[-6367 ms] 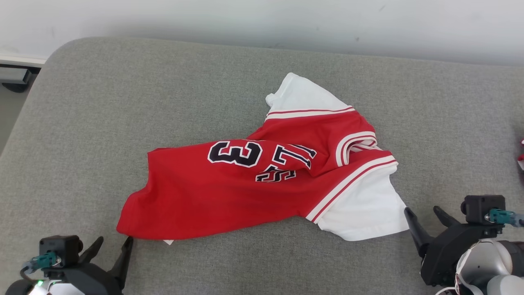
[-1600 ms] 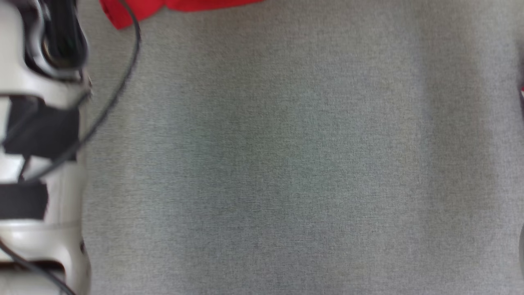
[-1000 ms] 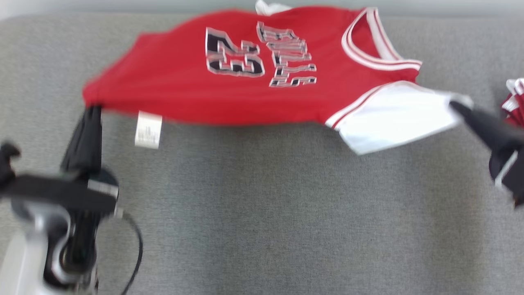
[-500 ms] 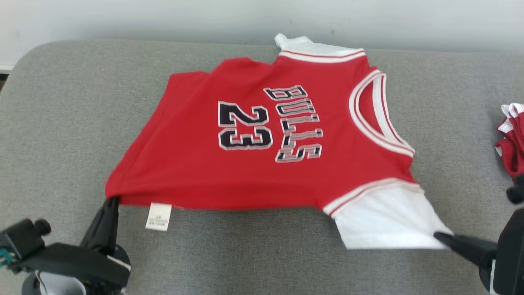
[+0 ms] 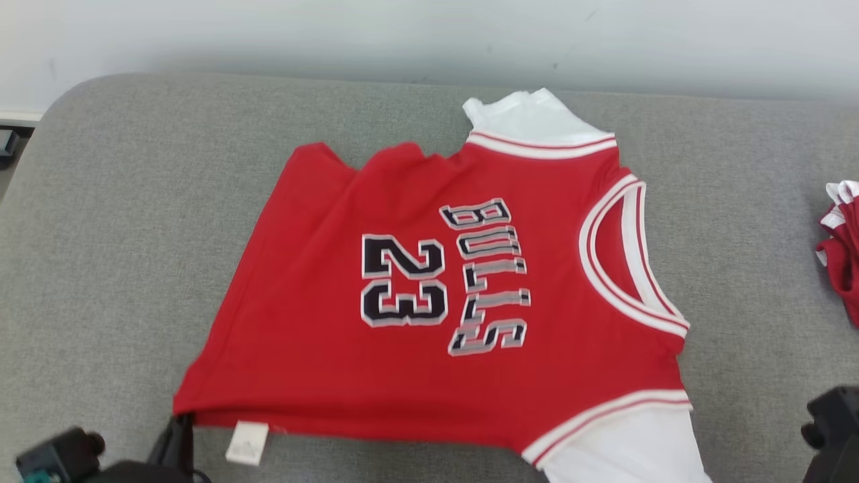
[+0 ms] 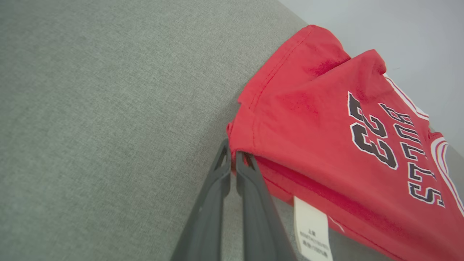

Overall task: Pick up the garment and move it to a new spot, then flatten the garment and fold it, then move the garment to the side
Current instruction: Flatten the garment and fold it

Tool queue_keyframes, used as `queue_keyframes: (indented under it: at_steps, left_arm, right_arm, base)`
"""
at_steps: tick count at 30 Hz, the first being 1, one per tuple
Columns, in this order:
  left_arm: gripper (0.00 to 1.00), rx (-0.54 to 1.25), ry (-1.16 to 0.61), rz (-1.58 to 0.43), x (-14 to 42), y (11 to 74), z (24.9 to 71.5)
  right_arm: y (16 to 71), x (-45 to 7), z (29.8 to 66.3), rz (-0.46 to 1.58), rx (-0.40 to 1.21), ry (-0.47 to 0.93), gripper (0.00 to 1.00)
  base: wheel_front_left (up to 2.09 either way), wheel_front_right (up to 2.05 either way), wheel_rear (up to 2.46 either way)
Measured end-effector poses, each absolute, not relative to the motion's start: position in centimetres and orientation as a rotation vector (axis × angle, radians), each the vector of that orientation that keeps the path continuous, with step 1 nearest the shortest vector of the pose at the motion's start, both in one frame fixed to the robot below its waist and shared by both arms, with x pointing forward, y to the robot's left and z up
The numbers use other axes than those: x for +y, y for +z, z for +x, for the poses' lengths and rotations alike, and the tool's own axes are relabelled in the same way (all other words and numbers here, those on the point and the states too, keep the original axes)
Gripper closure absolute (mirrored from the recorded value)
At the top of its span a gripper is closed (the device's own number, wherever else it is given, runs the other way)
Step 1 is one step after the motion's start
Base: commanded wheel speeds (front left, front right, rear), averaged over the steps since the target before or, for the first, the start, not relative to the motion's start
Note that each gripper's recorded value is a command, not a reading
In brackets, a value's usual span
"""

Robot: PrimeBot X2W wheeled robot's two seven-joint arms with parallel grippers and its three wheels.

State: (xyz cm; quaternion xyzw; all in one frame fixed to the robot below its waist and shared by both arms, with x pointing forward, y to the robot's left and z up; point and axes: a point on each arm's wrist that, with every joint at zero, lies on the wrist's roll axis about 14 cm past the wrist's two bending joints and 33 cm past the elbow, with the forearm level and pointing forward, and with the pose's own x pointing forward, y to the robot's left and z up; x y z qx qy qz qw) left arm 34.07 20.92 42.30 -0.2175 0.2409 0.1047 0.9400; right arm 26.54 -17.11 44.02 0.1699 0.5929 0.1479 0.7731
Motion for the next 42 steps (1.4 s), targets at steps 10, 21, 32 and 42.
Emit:
queue_keyframes:
  at_steps: [10,21,32,42]
  left_arm:
    - [1.00,0.583,0.249,-0.454,19.8,40.5,31.6]
    - [1.00,0.343,0.141,-0.460,19.3,46.1,37.2]
    - [1.00,0.096,0.041,-0.419,18.6,54.0,41.2]
    - [1.00,-0.097,-0.006,-0.347,18.3,60.1,43.7]
  right_arm:
    - [44.1,-17.5,24.3,0.425,1.270,0.288,1.00]
    - [49.9,-15.8,34.0,0.461,0.755,0.346,1.00]
    - [59.8,-18.0,41.0,0.472,0.190,0.277,1.00]
    - [64.2,-17.8,43.0,0.431,0.020,0.289,1.00]
  base:
    - [0.00,0.00,0.00]
    - [0.00,0.00,0.00]
    - [0.00,0.00,0.00]
    - [0.00,0.00,0.00]
